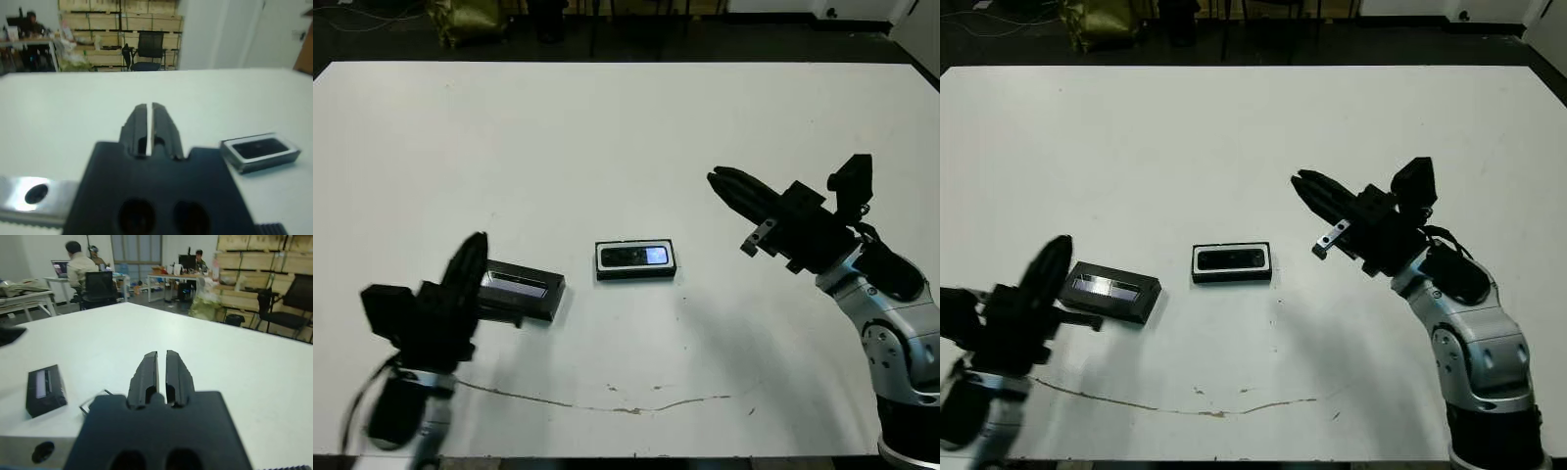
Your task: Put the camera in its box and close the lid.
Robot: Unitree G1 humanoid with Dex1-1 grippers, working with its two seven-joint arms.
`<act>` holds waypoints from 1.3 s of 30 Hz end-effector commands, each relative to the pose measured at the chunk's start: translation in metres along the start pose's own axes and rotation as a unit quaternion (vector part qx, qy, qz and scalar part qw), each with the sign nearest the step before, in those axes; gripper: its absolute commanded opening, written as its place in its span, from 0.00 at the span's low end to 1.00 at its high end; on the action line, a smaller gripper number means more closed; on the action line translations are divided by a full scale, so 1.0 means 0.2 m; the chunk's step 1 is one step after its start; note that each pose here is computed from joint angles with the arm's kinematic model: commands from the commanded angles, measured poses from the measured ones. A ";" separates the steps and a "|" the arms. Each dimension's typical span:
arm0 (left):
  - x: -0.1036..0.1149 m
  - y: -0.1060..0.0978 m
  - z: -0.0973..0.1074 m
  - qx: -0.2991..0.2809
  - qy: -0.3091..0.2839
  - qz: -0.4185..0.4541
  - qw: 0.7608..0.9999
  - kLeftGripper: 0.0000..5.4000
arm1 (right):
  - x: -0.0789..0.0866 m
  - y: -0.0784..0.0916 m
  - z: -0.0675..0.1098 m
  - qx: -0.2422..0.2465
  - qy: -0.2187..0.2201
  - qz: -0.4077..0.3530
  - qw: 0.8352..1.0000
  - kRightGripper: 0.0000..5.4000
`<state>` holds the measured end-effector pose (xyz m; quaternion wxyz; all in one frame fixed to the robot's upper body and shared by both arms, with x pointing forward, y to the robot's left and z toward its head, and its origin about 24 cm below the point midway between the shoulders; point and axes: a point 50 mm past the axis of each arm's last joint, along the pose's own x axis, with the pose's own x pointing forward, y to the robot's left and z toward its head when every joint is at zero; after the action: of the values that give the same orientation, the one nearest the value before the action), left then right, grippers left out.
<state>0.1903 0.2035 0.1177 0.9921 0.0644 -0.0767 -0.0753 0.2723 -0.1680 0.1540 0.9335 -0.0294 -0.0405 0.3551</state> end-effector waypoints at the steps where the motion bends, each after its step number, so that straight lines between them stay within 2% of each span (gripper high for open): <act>1: 0.02 0.12 0.07 0.047 0.021 -0.074 0.996 0.00 | -0.05 -0.04 -0.10 0.029 0.042 -0.027 0.998 0.00; 4: 0.05 0.23 0.14 0.075 0.037 -0.158 0.984 0.00 | -0.06 -0.05 -0.15 0.044 0.048 -0.032 0.997 0.00; 6: 0.09 0.30 0.20 0.109 0.049 -0.216 0.969 0.00 | -0.07 -0.04 -0.17 0.049 0.052 -0.037 0.997 0.00; 10: 0.16 0.41 0.27 0.132 0.073 -0.308 0.939 0.00 | -0.08 -0.05 -0.18 0.044 0.056 -0.041 0.997 0.00; 15: 0.25 0.47 0.30 0.139 0.108 -0.380 0.908 0.00 | -0.09 -0.06 -0.19 0.039 0.058 -0.045 0.997 0.00; 18: 0.28 0.46 0.34 0.189 0.131 -0.401 0.887 0.04 | -0.10 -0.07 -0.19 0.034 0.058 -0.045 0.997 0.00; 20: 0.31 0.44 0.36 0.216 0.120 -0.437 0.865 0.11 | -0.10 -0.08 -0.19 0.032 0.059 -0.046 0.997 0.00; 23: 0.34 0.42 0.35 0.226 0.106 -0.498 0.831 0.24 | -0.11 -0.09 -0.19 0.034 0.061 -0.049 0.996 0.00; 27: 0.37 0.41 0.34 0.232 0.097 -0.537 0.805 0.42 | -0.11 -0.10 -0.19 0.040 0.070 -0.057 0.995 0.00; 39: 0.38 0.37 0.25 0.213 0.101 -0.600 0.765 0.96 | -0.12 -0.12 -0.19 0.051 0.066 -0.072 0.994 0.00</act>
<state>0.2666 0.2579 0.1935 0.7148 0.3137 0.0485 -0.6232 0.2735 -0.1982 0.1203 0.9549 -0.0074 0.0255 0.2958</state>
